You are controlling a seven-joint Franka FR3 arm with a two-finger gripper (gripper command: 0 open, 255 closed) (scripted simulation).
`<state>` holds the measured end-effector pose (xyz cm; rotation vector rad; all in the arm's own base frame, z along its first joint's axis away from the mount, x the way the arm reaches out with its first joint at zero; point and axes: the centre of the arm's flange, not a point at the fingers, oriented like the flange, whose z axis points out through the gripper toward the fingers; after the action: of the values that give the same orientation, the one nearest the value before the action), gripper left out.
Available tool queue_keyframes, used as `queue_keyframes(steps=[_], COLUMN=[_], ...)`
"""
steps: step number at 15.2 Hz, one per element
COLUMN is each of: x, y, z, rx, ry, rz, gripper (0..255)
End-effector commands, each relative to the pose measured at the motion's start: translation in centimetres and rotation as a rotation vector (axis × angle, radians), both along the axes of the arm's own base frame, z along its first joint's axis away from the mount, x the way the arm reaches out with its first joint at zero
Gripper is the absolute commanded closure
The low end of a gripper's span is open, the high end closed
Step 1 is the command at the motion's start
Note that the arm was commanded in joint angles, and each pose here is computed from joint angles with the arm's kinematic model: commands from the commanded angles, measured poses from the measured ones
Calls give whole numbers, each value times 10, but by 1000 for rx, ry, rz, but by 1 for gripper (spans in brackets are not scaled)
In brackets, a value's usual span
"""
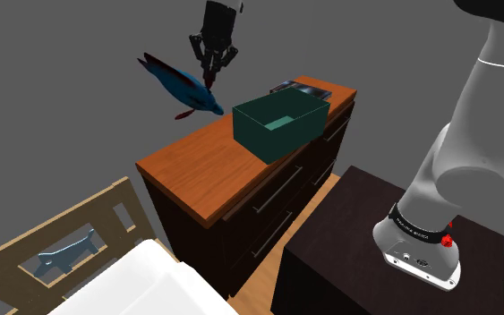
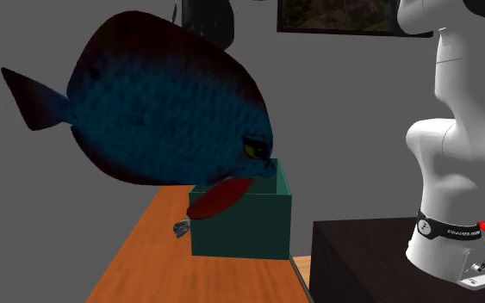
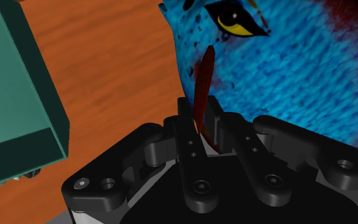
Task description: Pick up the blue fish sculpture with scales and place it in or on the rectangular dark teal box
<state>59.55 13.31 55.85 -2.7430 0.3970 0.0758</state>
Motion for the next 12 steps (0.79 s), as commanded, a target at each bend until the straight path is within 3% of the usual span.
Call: queue_keyframes(steps=[1,12], x=[-8,-47], y=[-25,-165], z=[2,7], rx=[1,1], ry=[-2,-2], rz=[0,0], gripper=[255,255])
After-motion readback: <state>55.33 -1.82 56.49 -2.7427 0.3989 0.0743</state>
